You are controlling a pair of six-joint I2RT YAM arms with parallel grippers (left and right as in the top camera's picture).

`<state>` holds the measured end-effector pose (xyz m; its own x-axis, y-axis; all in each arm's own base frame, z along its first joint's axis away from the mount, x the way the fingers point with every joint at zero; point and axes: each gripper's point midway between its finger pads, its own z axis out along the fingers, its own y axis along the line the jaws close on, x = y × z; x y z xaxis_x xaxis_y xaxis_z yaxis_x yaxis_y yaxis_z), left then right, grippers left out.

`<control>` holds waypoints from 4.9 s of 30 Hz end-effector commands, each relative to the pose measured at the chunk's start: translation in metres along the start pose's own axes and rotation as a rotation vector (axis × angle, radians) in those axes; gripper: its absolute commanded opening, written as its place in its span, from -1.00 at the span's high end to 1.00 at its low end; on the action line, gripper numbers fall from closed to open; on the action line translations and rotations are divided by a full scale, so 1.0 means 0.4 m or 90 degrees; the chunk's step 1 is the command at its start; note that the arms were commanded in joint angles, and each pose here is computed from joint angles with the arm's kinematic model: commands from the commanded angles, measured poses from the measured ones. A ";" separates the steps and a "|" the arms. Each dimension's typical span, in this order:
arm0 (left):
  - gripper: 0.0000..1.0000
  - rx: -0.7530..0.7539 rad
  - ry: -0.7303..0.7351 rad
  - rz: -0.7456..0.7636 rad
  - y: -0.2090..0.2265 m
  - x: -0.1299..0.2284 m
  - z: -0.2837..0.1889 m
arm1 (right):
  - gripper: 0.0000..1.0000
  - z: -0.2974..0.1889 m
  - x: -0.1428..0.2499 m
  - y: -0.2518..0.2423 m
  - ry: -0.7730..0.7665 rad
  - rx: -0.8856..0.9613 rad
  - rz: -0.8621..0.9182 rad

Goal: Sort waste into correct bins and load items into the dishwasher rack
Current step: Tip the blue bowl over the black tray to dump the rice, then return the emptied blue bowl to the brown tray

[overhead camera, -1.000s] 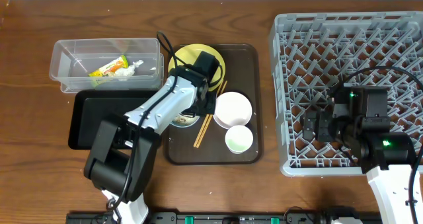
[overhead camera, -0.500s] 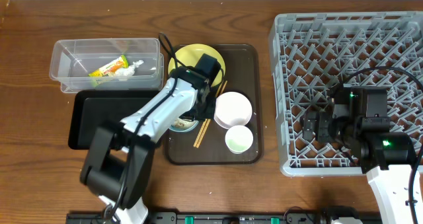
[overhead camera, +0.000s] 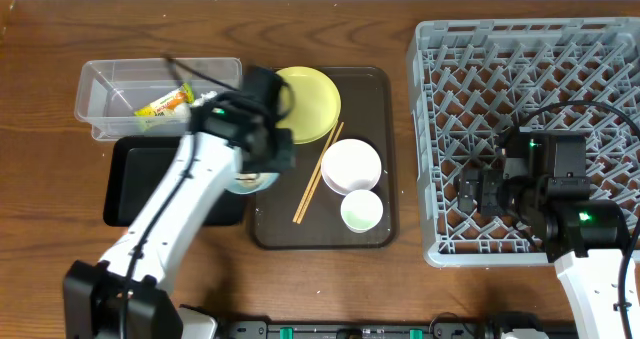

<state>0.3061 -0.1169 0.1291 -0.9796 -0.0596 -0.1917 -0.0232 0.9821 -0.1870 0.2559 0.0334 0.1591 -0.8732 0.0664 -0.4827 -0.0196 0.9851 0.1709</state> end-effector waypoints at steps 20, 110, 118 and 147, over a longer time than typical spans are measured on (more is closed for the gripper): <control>0.88 0.582 -0.042 -0.253 0.228 -0.079 -0.068 | -0.99 -0.013 -0.014 0.003 -0.011 -0.003 0.002; 0.88 0.735 -0.090 -0.385 0.307 -0.116 -0.115 | -0.99 -0.013 -0.005 0.002 -0.002 -0.002 0.003; 0.88 0.542 -0.043 -0.210 0.173 -0.055 -0.119 | -0.98 -0.013 -0.007 0.002 -0.004 -0.002 0.003; 0.86 0.083 0.106 0.200 -0.074 0.098 0.165 | -0.98 -0.013 -0.008 0.002 -0.004 -0.003 0.003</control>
<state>0.2790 -0.1665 0.0734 -0.9450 0.3011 -0.1280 0.3265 0.8935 -0.3083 0.2527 0.0334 0.1573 -0.8805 0.0661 -0.4694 -0.0172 0.9851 0.1710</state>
